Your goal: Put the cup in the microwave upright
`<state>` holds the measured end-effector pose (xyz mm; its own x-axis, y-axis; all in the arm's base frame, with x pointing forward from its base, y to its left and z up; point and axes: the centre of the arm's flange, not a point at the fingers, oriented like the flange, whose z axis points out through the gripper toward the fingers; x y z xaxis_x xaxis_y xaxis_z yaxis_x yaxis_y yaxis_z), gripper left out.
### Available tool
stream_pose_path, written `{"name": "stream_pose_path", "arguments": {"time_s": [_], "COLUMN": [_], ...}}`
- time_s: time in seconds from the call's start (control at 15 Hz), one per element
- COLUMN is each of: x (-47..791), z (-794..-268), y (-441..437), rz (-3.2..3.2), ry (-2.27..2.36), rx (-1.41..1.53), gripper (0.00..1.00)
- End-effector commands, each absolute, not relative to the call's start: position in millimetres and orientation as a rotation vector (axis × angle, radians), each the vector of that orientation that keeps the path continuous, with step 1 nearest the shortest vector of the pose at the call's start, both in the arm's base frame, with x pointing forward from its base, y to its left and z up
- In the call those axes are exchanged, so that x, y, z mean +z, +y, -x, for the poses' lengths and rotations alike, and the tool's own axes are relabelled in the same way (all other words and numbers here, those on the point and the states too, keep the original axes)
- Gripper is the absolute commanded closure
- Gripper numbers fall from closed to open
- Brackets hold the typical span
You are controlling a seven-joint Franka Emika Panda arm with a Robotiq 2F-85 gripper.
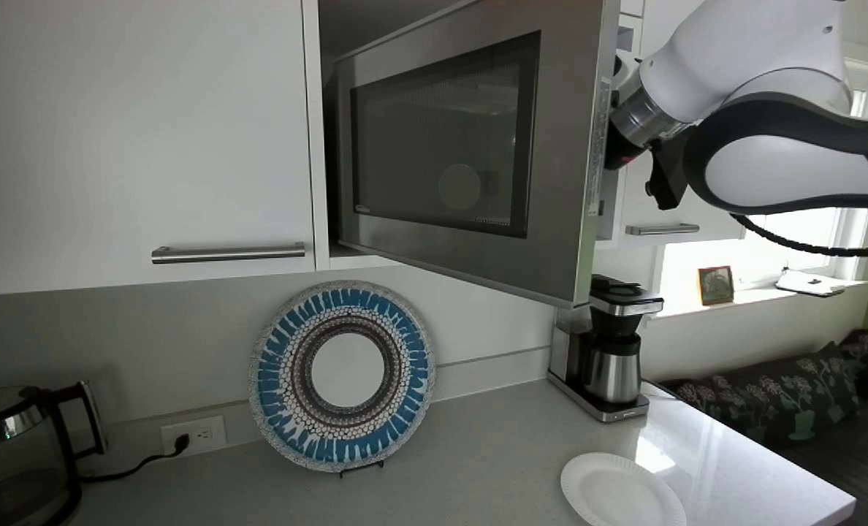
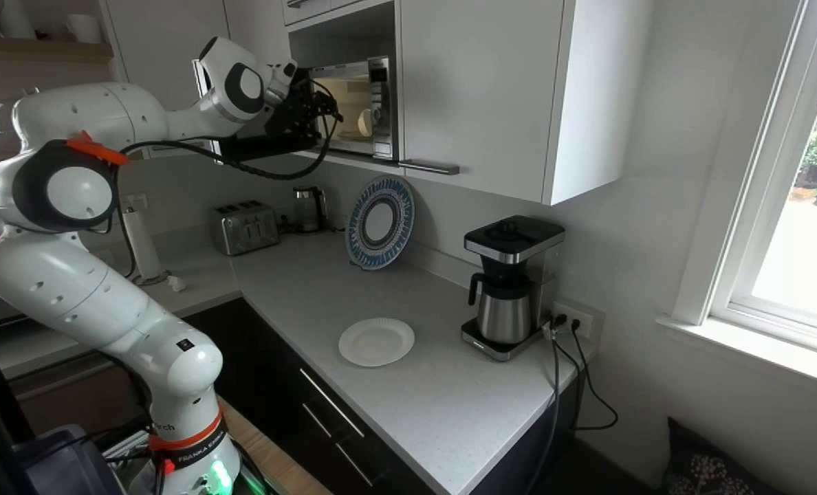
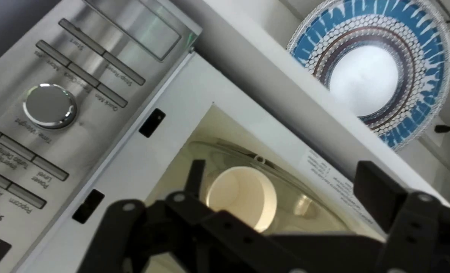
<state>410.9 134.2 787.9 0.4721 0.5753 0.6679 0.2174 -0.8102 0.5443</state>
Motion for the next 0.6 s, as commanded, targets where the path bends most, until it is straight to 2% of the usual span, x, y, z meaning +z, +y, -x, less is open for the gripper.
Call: {"name": "stream_pose_path", "arguments": {"time_s": [0.0,0.2,0.53], "x": [798.5,796.7,777.6], "z": [-460.3,-490.8,-524.2], "y": [127.9,135.4,161.3], "rz": [-2.309,-2.321,-2.45], "ry": [0.538,0.425,0.176], "rx": [1.421,1.561,1.619], "gripper": [0.0,0.0,0.0]}}
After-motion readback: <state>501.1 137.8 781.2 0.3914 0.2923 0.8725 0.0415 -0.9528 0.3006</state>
